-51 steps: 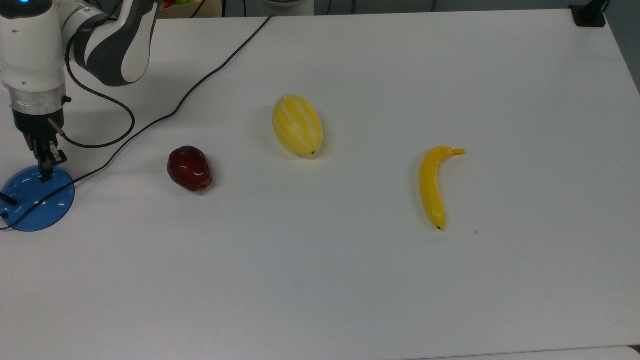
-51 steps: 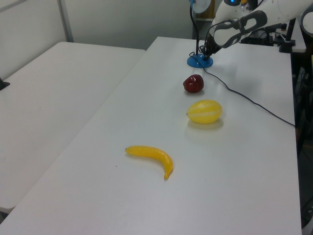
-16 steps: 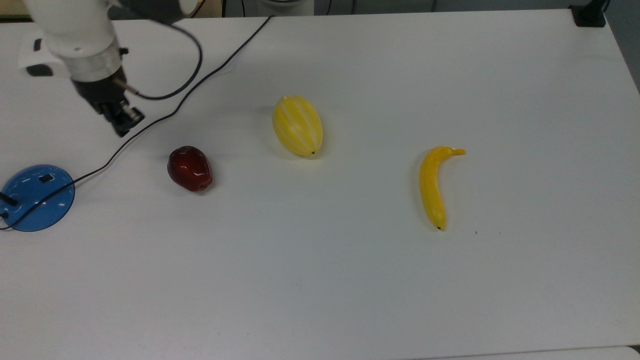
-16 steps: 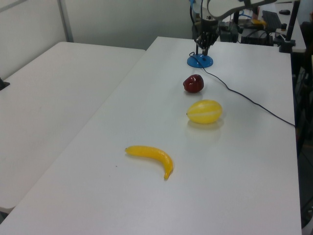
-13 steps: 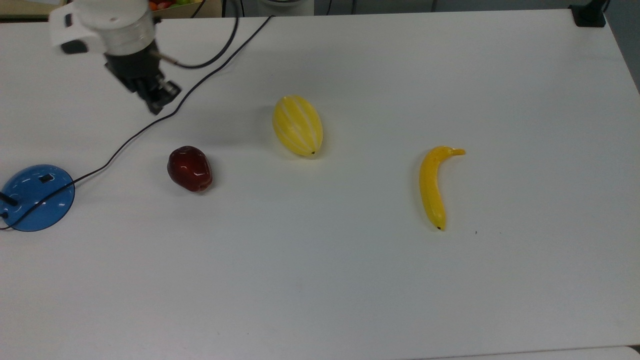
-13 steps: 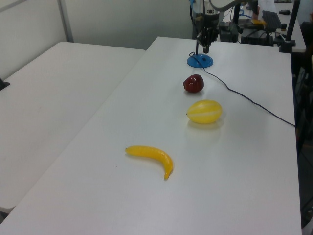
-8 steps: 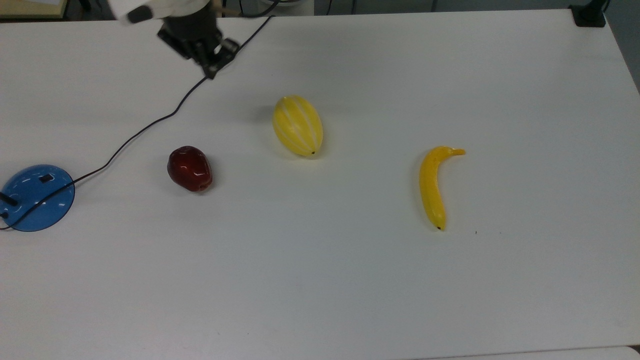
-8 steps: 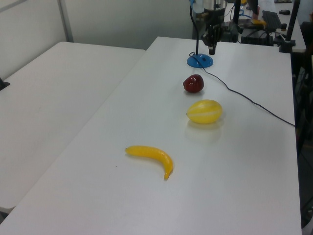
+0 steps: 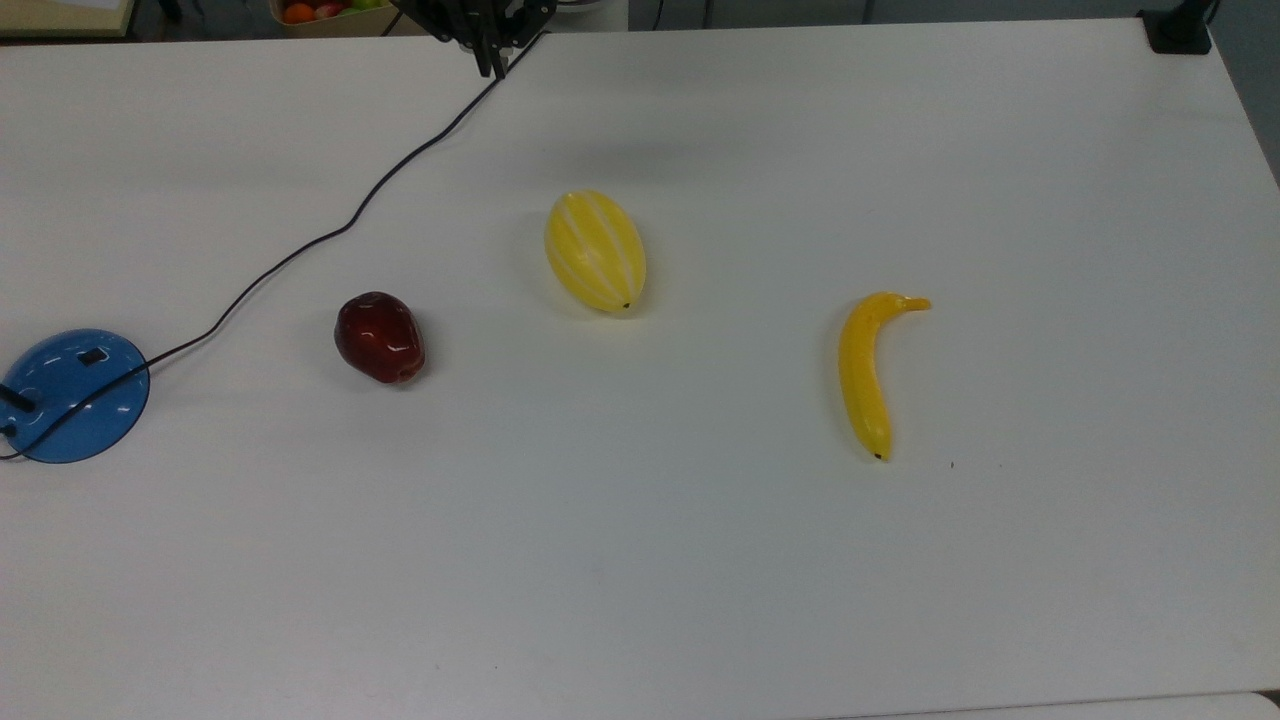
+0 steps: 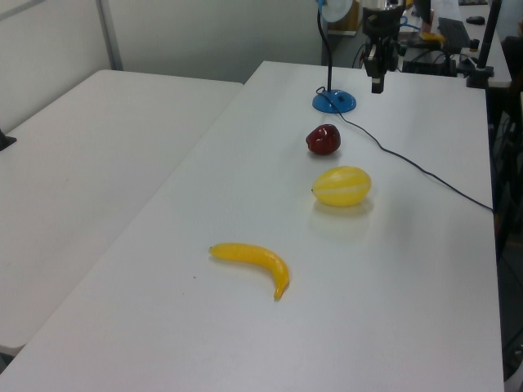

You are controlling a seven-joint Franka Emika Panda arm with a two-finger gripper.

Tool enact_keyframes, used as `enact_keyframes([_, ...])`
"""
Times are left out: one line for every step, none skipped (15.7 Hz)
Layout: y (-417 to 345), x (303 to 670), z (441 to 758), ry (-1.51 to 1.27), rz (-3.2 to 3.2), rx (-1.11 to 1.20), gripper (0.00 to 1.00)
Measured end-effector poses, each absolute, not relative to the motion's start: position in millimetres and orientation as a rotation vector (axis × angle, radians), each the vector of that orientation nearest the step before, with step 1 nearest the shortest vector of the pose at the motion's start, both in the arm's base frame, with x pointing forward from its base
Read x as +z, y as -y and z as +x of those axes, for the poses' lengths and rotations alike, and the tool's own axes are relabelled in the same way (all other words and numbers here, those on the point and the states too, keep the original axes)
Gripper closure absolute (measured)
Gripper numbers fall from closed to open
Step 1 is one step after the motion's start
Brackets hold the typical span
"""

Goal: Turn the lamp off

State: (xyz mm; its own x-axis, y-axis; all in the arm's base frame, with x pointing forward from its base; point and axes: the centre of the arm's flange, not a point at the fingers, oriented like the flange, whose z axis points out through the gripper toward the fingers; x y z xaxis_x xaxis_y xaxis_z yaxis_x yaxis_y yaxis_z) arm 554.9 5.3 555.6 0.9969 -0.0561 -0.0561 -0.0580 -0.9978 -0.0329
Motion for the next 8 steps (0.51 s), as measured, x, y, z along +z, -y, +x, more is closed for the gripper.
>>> enact_keyframes([-2.4,557.3,554.2,-0.08,-3.104,0.08,0.79])
enact_keyframes([1.0,559.1,553.5,-0.082,-3.103,0.075,0.68])
enact_keyframes([4.6,561.0,552.6,-0.09,-3.103,0.074,0.61])
enact_keyframes([8.3,563.5,550.9,-0.097,-3.102,0.081,0.5])
enact_keyframes([12.1,566.1,549.2,-0.104,-3.1,0.088,0.4])
enact_keyframes([15.9,568.9,547.8,-0.112,-3.099,0.086,0.3])
enact_keyframes([19.8,571.8,547.1,-0.121,-3.099,0.078,0.19])
enact_keyframes([23.4,574.5,546.5,-0.13,-3.098,0.069,0.09])
